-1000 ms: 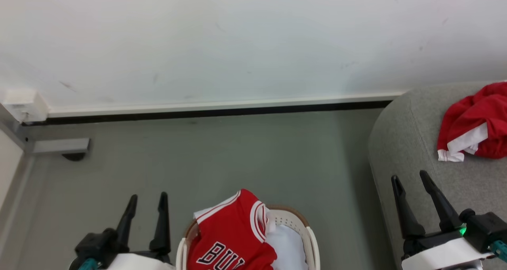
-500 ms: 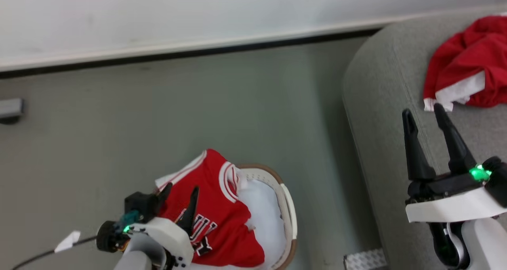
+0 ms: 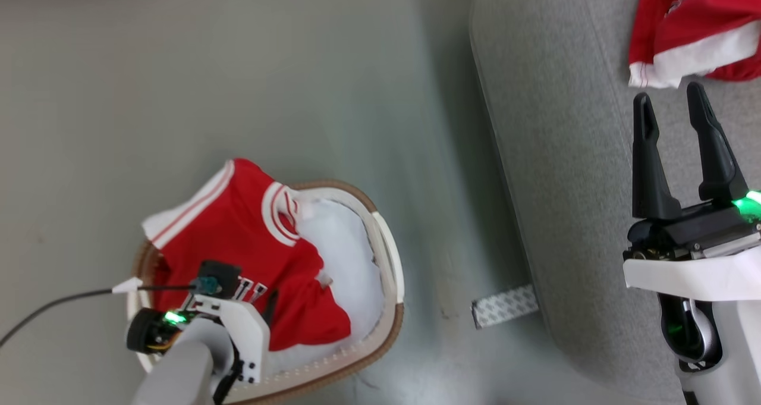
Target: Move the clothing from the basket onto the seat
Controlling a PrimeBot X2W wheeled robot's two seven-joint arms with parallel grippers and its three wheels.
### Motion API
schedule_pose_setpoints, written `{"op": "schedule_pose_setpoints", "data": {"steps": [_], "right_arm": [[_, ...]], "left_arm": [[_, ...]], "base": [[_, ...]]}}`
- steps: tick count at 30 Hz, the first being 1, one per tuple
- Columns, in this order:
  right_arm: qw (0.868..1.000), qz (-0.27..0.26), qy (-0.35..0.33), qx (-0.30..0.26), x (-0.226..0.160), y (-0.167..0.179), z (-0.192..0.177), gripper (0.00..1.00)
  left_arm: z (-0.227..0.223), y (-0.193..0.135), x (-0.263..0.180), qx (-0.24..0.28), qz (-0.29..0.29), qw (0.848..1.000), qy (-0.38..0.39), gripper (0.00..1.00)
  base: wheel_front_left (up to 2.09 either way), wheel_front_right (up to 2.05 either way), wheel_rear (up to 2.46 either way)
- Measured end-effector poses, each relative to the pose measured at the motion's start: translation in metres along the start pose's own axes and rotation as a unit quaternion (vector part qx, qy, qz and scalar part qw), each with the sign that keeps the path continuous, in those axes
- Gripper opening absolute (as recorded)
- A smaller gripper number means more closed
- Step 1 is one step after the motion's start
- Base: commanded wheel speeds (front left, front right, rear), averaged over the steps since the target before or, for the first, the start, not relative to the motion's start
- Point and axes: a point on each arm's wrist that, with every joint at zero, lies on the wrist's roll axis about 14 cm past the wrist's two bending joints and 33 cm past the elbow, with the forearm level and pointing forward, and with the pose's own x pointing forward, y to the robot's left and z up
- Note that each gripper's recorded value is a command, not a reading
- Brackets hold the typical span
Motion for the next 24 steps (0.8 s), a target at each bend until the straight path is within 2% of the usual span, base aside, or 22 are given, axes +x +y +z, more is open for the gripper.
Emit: {"op": "schedule_pose_setpoints", "data": {"steps": [7, 12, 18, 22, 23, 24], "right_arm": [[1.0, -0.017, 0.023, -0.013, 0.008, -0.014, -0.025, 1.0], [0.998, -0.029, 0.043, -0.021, 0.008, -0.024, -0.041, 1.0], [0.997, -0.042, 0.062, -0.028, 0.005, -0.033, -0.056, 1.0], [0.996, -0.049, 0.069, -0.028, 0.003, -0.035, -0.062, 1.0], [0.996, -0.05, 0.07, -0.028, 0.003, -0.036, -0.062, 1.0], [0.996, -0.051, 0.07, -0.028, 0.003, -0.036, -0.063, 1.0]], "left_arm": [[-0.041, 0.003, 0.031, 0.021, -0.021, 0.996, 0.084, 1.0], [-0.057, 0.001, 0.049, 0.043, -0.039, 0.991, 0.118, 1.0], [-0.086, 0.001, 0.06, 0.048, -0.048, 0.98, 0.184, 1.0], [-0.091, -0.004, 0.065, 0.049, -0.056, 0.978, 0.193, 1.0], [-0.092, -0.004, 0.066, 0.049, -0.057, 0.978, 0.194, 0.95], [-0.092, -0.005, 0.066, 0.047, -0.058, 0.978, 0.194, 0.82]], "base": [[0.0, 0.0, 0.0], [0.0, 0.0, 0.0], [0.0, 0.0, 0.0], [0.0, 0.0, 0.0], [0.0, 0.0, 0.0], [0.0, 0.0, 0.0]]}}
